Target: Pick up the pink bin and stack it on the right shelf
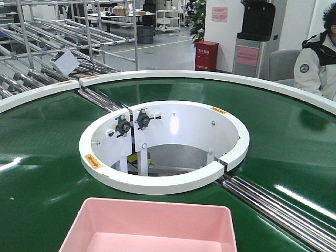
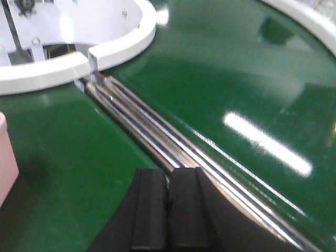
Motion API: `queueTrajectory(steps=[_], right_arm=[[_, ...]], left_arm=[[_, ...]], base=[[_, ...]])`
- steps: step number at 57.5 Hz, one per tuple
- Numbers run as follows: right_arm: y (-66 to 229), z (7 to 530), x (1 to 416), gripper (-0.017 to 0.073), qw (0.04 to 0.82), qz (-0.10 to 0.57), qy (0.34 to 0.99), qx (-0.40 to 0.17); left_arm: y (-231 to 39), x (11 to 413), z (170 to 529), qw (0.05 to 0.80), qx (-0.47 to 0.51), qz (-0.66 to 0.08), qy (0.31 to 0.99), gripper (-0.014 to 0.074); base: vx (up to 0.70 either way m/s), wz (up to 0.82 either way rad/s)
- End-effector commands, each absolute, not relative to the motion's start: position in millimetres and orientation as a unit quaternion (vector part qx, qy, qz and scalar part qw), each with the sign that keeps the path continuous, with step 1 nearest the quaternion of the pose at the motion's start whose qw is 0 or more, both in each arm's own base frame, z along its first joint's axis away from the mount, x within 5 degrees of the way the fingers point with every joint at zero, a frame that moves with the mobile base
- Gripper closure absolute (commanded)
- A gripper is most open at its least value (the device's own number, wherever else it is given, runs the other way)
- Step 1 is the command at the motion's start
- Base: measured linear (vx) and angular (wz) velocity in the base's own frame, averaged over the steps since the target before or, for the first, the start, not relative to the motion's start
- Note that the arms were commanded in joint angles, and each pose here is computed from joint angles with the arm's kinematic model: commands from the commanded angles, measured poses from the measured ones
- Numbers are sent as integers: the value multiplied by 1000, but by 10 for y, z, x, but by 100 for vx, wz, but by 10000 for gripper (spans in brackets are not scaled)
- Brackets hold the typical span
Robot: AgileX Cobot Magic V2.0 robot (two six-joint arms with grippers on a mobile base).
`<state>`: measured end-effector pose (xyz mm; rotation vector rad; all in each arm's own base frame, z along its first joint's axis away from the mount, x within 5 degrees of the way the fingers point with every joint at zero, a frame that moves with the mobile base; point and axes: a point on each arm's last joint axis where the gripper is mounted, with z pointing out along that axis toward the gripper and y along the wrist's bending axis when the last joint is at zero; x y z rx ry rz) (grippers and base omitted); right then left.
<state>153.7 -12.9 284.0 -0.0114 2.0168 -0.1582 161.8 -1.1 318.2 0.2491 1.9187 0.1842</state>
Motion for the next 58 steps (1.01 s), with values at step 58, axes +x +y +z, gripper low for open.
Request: queueTrajectory(steps=[58], right_arm=[[1246,2508,3073,90,245,120,962,-9]], left_arm=[[-736,3038,2826,304,131,-159,930,65]], base=[[0,0]])
